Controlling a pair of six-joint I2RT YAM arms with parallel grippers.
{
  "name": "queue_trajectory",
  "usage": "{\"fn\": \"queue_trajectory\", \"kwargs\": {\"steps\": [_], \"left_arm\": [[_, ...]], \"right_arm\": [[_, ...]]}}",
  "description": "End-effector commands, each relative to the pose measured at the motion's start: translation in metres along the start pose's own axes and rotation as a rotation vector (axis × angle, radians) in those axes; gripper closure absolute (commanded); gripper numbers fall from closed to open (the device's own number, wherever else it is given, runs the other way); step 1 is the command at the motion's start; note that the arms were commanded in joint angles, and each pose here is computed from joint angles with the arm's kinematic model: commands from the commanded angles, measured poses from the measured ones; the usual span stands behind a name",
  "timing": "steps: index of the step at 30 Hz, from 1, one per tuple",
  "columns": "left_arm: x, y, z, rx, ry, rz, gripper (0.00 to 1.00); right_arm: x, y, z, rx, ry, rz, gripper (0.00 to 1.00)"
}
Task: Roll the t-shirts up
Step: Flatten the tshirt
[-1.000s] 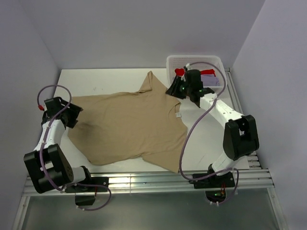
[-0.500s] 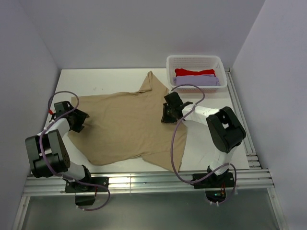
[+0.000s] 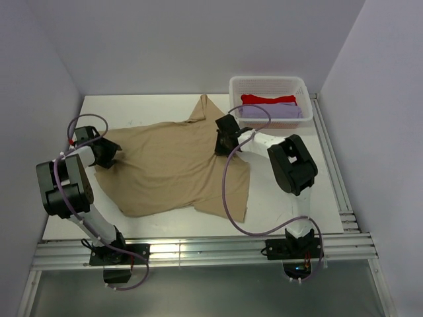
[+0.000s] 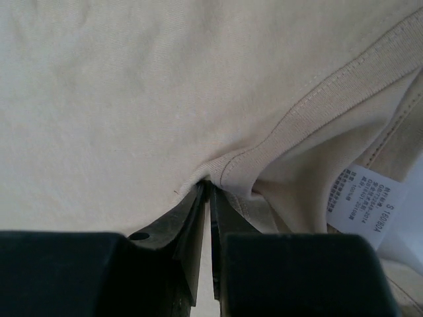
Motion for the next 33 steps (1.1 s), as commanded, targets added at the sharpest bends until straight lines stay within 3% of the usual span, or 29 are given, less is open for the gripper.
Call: {"fn": "queue_trajectory", "kwargs": {"steps": [1,8,11,13,15,19,24,33], "left_arm": [[-0.007,0.008,0.03,-0.056,-0.012,0.038,0.37],[-0.027,-0.031,0.035,-0.005,-0.023,0.056,0.35],[-0.023,-0.044,0.017,0.062,-0.033,0.071,0.3],[-0.02,-0.06,-0.002,0.138,-0.039,0.086,0.27],[-0.016,-0.067,-0.022,0.195,-0.042,0.09,0.16],[-0.007,-0.082,-0.06,0.33,-0.038,0.09,0.11],[0.009,-0.103,-0.11,0.555,-0.036,0.06,0.08],[0.025,-0.122,-0.132,0.636,-0.028,0.087,0.08]], "right_arm": [[0.006,-0.017,0.018,0.1,0.074,0.0,0.86],[-0.04,-0.015,0.018,0.098,0.046,0.029,0.85],[-0.046,-0.009,0.001,0.062,0.013,0.042,0.76],[-0.058,0.0,-0.025,0.017,-0.041,0.054,0.72],[-0.064,0.006,-0.053,-0.01,-0.099,0.052,0.68],[-0.067,0.015,-0.1,-0.033,-0.18,0.045,0.59],[-0.029,0.015,-0.137,-0.044,-0.198,0.076,0.52],[0.067,-0.005,-0.178,-0.06,-0.174,0.117,0.5]]}}
Point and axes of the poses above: each gripper's point midway between its finger pads, its own z axis out along the fingers, its own y axis along the line the jaws close on, x = y × z, the point moved 2 cm from there along -z, back along the fingers, and after that the axes turned 12 degrees about -z, right-handed, at the moved point
